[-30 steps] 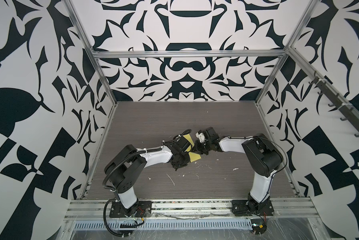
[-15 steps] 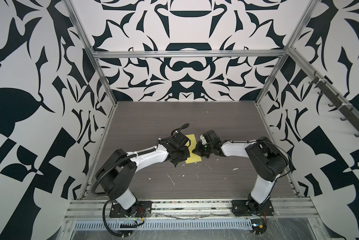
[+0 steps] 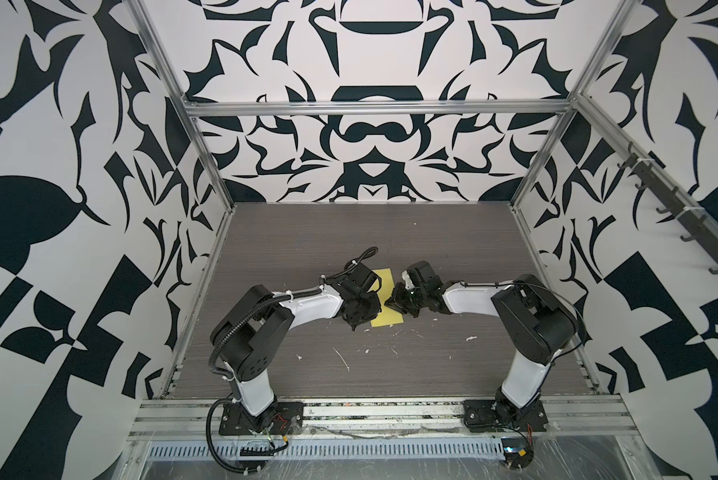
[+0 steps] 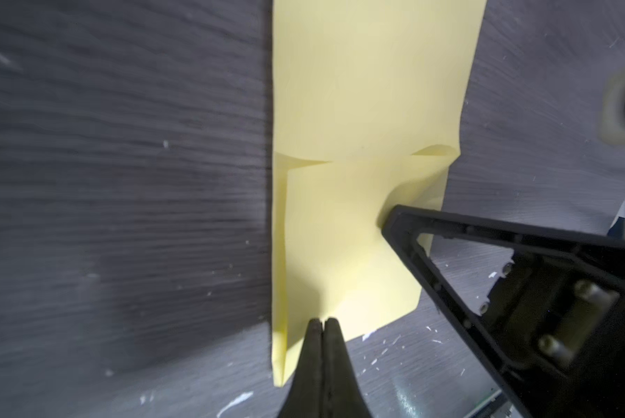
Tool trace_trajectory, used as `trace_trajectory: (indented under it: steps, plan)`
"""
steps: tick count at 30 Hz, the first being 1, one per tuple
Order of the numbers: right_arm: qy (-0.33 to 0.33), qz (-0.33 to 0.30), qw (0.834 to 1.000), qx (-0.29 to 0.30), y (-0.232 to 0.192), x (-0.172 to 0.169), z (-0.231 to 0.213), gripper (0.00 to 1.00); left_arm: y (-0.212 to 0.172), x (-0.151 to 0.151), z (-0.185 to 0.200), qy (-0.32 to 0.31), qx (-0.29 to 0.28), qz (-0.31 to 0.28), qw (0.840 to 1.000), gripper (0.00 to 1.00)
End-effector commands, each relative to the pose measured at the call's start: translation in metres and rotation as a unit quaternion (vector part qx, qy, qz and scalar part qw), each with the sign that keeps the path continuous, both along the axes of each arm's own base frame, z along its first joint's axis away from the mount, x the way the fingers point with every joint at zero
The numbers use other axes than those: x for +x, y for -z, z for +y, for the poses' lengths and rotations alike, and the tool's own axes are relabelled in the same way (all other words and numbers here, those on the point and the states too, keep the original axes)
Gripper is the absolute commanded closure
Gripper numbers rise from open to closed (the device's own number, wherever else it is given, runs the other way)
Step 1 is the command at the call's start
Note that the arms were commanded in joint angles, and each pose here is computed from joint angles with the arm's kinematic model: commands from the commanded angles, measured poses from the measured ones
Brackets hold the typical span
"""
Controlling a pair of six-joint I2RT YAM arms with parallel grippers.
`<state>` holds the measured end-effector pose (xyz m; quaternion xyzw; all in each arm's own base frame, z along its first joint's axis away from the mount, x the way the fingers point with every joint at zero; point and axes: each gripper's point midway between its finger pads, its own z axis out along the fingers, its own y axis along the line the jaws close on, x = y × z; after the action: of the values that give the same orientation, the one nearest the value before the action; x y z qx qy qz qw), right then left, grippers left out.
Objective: Fold a paper plane with a square sheet of paper (pick it up from the middle)
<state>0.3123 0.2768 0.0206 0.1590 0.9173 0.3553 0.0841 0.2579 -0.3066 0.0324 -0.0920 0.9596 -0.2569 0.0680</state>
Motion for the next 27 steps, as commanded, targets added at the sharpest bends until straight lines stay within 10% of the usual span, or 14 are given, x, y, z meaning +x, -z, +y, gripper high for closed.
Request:
trace_trajectory:
  steps: [1, 11, 27]
  plan:
    - [0.007, 0.009, 0.999, -0.041, 0.008, -0.005, -0.013, 1.00, 0.014, -0.007, 0.004, -0.003, 0.013, 0.026, 1.000, 1.00]
    - [-0.138, -0.110, 0.984, -0.004, -0.039, -0.001, 0.007, 1.00, 0.026, -0.015, 0.020, -0.001, 0.057, 0.039, 0.998, 1.00]
    - [-0.297, -0.113, 0.948, -0.018, -0.025, -0.027, 0.026, 1.00, 0.028, -0.015, 0.019, 0.004, 0.054, 0.039, 0.998, 1.00]
